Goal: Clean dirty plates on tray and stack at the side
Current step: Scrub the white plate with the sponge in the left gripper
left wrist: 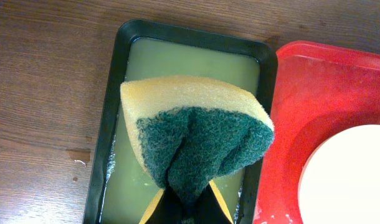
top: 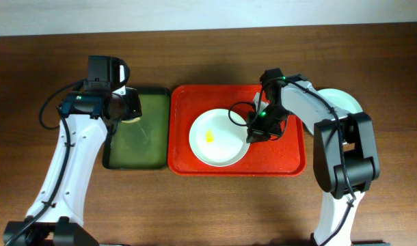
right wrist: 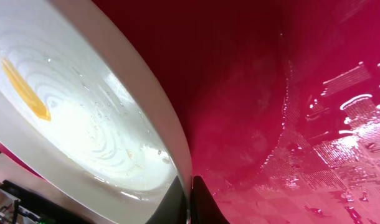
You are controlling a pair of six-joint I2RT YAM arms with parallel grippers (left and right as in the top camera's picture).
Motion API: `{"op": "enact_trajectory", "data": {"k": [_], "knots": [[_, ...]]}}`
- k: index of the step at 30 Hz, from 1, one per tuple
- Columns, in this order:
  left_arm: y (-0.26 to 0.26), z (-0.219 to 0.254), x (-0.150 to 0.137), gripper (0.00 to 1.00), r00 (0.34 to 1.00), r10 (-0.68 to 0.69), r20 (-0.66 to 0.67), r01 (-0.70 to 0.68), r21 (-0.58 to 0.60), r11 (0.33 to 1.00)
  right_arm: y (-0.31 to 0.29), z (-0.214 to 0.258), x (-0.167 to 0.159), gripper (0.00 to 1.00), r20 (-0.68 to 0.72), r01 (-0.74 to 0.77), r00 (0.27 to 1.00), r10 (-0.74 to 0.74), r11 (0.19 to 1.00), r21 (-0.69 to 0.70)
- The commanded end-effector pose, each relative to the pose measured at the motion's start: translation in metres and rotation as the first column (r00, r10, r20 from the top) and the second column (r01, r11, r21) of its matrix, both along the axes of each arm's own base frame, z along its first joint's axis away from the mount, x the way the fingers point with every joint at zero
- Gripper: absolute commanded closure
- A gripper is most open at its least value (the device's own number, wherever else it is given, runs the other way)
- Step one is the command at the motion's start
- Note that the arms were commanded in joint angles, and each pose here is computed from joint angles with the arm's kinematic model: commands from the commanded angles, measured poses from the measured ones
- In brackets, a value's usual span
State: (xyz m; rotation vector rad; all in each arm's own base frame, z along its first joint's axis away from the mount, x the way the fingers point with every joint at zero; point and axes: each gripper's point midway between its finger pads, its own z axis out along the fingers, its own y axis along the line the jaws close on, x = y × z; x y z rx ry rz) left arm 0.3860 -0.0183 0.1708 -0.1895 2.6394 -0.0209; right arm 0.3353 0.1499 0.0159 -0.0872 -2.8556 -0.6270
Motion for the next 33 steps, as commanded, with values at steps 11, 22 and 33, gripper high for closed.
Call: {"op": "enact_trajectory", "data": {"k": [11, 22, 33], "knots": [[0.002, 0.01, 0.003, 1.0, 0.999, -0.013, 0.03, 0.013, 0.008, 1.0, 0.0, -0.002, 0.006, 0.96, 0.034, 0.002, 0.999, -0.002, 1.0, -0.003], [-0.043, -0.034, 0.01, 1.0, 0.906, -0.163, -0.39, 0.09, -0.199, 0.976, 0.001, -0.001, 0.007, 0.96, 0.035, 0.002, 0.999, -0.002, 1.0, 0.0], [-0.185, -0.06, 0.011, 1.0, 0.903, -0.3, -0.307, 0.277, -0.115, 0.954, 0.016, 0.001, 0.015, 0.96, -0.015, 0.174, 0.985, -0.174, 0.985, 0.01]]}}
